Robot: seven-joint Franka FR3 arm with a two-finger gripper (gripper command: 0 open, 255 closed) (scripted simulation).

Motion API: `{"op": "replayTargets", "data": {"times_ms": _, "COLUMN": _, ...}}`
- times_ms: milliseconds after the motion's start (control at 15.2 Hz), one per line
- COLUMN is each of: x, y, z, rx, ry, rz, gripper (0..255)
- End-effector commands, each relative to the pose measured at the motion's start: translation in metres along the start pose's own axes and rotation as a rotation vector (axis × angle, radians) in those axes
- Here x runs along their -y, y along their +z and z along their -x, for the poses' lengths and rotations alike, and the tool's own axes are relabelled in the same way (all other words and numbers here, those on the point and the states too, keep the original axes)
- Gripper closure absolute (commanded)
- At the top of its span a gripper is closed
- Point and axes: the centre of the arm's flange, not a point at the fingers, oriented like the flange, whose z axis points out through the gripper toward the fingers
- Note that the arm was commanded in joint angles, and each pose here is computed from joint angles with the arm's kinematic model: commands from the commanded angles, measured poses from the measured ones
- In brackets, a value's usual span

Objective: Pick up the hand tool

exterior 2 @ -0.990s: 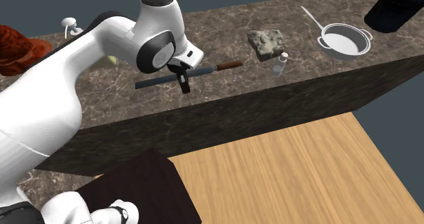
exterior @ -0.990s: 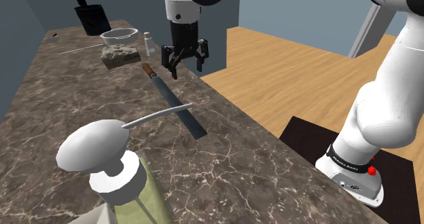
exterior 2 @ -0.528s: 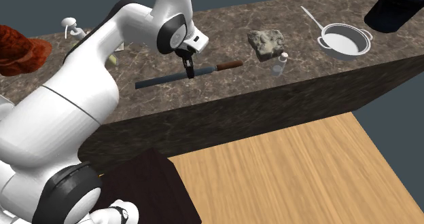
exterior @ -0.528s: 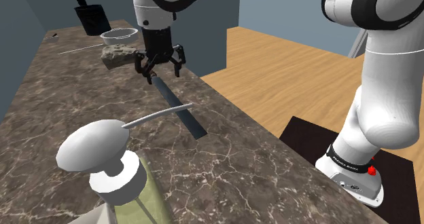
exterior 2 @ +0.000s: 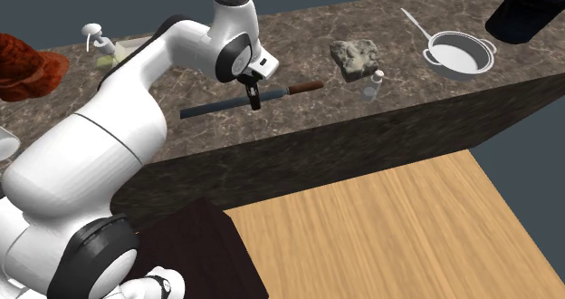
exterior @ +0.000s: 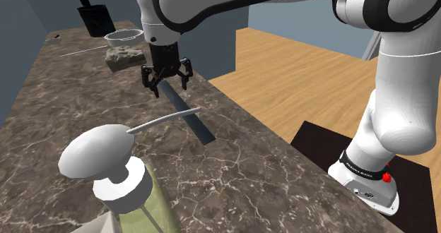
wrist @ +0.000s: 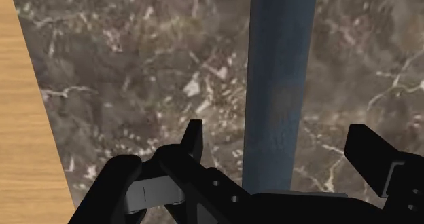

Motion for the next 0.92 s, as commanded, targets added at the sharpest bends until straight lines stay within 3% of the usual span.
{"op": "replayTargets", "data": {"times_ms": 0, "x": 0.0, "y": 0.002, "z": 0.001, "rx": 0.0, "ry": 0.0, "rz": 0.0, "gripper": 255}}
{"op": "replayTargets", "data": {"times_ms": 594, "x": 0.0, "y": 0.003, "z": 0.0, "rx": 0.0, "ry": 0.0, "rz": 0.0, "gripper": 255}}
{"op": "replayTargets", "data": {"times_ms": 858, "x": 0.001, "y": -0.019, "z": 0.0, "rx": 0.0, "ry": 0.0, "rz": 0.0, "gripper": 255}}
